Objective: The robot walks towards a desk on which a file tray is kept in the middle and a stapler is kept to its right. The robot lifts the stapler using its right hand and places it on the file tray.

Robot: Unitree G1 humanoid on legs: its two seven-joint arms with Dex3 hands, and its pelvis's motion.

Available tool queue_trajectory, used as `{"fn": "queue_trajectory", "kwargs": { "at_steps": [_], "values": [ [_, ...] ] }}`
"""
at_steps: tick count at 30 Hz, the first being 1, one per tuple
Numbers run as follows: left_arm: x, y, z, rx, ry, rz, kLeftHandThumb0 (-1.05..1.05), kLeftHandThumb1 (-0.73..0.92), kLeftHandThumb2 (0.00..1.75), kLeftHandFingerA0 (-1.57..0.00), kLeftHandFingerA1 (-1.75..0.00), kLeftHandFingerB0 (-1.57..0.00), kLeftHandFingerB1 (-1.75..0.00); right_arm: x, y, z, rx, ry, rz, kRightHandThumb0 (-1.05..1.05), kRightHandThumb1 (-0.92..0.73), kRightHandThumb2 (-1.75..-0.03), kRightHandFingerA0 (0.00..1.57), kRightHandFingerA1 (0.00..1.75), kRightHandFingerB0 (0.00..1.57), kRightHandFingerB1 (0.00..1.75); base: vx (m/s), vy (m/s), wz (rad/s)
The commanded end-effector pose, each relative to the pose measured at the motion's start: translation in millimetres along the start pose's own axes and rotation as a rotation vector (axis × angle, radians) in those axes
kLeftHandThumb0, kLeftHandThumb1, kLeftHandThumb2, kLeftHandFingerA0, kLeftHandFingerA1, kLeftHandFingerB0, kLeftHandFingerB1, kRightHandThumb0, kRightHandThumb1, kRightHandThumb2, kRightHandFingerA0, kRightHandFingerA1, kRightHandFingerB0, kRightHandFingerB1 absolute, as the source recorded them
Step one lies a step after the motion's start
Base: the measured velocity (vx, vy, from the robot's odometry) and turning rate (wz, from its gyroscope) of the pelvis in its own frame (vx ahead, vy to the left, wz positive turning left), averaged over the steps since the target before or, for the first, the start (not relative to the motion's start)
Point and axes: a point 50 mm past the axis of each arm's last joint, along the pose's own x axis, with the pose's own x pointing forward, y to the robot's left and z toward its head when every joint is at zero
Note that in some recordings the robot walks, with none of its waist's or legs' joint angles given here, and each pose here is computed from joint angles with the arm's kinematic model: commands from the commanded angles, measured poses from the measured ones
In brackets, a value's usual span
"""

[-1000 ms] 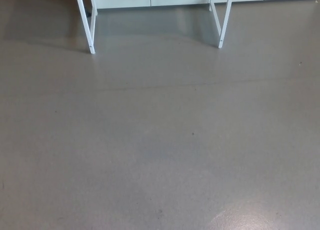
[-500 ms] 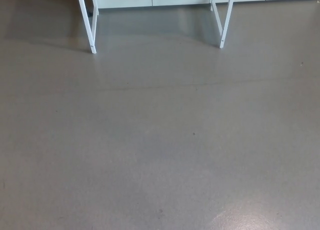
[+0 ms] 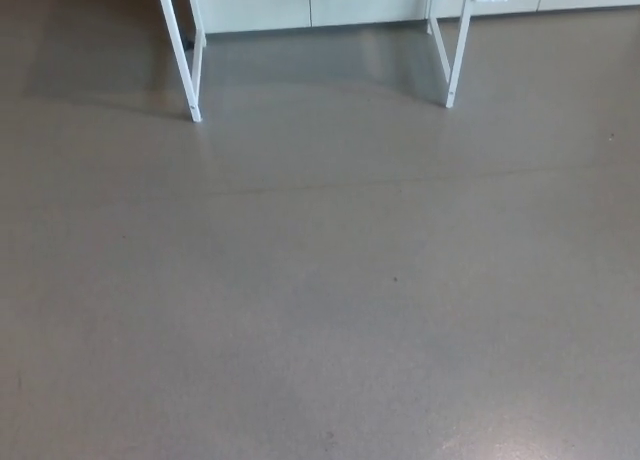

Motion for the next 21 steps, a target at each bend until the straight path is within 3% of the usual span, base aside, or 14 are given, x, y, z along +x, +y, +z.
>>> {"fn": "queue_trajectory", "kwargs": {
  "at_steps": [1,4,5,7,8,9,10,11,12,14,15,16,19,21],
  "values": [
    [-0.5,5.8,5.6,0.013,-0.019,0.003,-0.58,0.50,0.75,-0.37,-0.49,-0.21,-0.41,-1.1,-0.5,1.1,0.056,-0.036,-0.018,-0.66,-0.56,-0.89,0.26,0.52,0.01,0.25,0.11,0.206,-0.09],
    [-2.3,6.4,6.2,0.029,-0.033,0.000,-0.53,0.58,0.57,-0.45,-0.42,-0.26,-0.33,-2.1,-0.5,1.3,0.059,-0.050,-0.015,-0.60,-0.69,-0.61,0.33,0.40,0.03,0.25,0.15,0.360,-0.11],
    [-2.2,6.3,5.9,0.034,-0.031,-0.001,-0.53,0.59,0.58,-0.44,-0.41,-0.26,-0.32,-2.2,-0.1,1.2,0.054,-0.049,-0.025,-0.68,-0.56,-0.87,0.31,0.53,0.03,0.25,0.21,0.510,-0.41],
    [-1.8,6.3,5.9,0.030,-0.027,-0.003,-0.58,0.51,0.76,-0.36,-0.49,-0.21,-0.41,-2.2,-0.1,1.0,0.048,-0.041,-0.017,-0.62,-0.70,-0.61,0.37,0.41,0.03,0.24,0.17,0.384,-0.12],
    [-1.3,6.2,5.8,0.029,-0.025,-0.002,-0.59,0.50,0.76,-0.36,-0.49,-0.21,-0.41,-2.0,-0.5,1.2,0.020,-0.034,-0.015,-0.70,-0.59,-0.90,0.30,0.51,0.01,0.23,0.18,0.201,-0.09],
    [-1.4,5.8,5.7,0.035,-0.028,-0.002,-0.60,0.51,0.76,-0.38,-0.49,-0.22,-0.41,-1.4,-0.7,2.1,0.004,-0.029,-0.020,-0.61,-0.70,-0.61,0.34,0.38,0.01,0.27,0.17,0.152,-0.02],
    [-1.5,5.3,5.7,0.041,-0.033,-0.001,-0.60,0.51,0.76,-0.38,-0.49,-0.22,-0.41,-1.0,-0.7,3.0,0.024,-0.035,-0.022,-0.61,-0.70,-0.61,0.34,0.38,0.01,0.27,0.20,0.102,-0.01],
    [-1.7,5.3,6.0,0.040,-0.034,-0.004,-0.60,0.51,0.76,-0.38,-0.49,-0.21,-0.41,-0.4,-1.5,3.0,-0.025,-0.021,-0.013,-0.70,-0.60,-0.91,0.28,0.51,0.00,0.21,0.16,0.067,0.01],
    [-1.4,5.0,6.7,0.023,-0.036,-0.009,-0.60,0.50,0.75,-0.37,-0.50,-0.21,-0.41,0.3,-1.6,3.8,0.011,-0.026,-0.010,-0.61,-0.71,-0.61,0.31,0.37,0.01,0.25,0.14,0.038,0.00],
    [-2.3,5.4,6.2,0.026,-0.040,-0.011,-0.56,0.58,0.57,-0.44,-0.42,-0.26,-0.32,0.2,-0.3,2.5,0.035,-0.041,-0.019,-0.67,-0.56,-0.88,0.28,0.52,0.02,0.23,0.19,-0.017,0.11],
    [-1.3,5.1,7.9,0.032,-0.038,-0.006,-0.55,0.58,0.57,-0.44,-0.41,-0.26,-0.32,0.4,-0.5,3.2,0.041,-0.048,-0.019,-0.62,-0.69,-0.60,0.33,0.39,0.02,0.26,0.20,-0.088,0.14],
    [-1.1,4.8,8.5,0.028,-0.039,-0.006,-0.54,0.58,0.57,-0.43,-0.41,-0.26,-0.32,0.3,-0.4,3.4,0.039,-0.052,-0.026,-0.68,-0.56,-0.88,0.31,0.53,0.03,0.25,0.19,-0.110,0.12],
    [-0.9,3.2,8.8,0.030,-0.047,-0.012,-0.55,0.57,0.57,-0.44,-0.41,-0.26,-0.32,1.2,-2.5,5.3,0.049,-0.044,-0.017,-0.62,-0.69,-0.60,0.34,0.39,0.02,0.27,0.24,-0.202,0.16],
    [-0.2,2.9,8.6,0.031,-0.039,-0.005,-0.55,0.57,0.57,-0.45,-0.41,-0.27,-0.32,2.5,-2.8,5.2,0.030,-0.024,-0.022,-0.67,-0.55,-0.89,0.29,0.51,0.00,0.25,0.30,-0.298,0.23]
  ]
}}
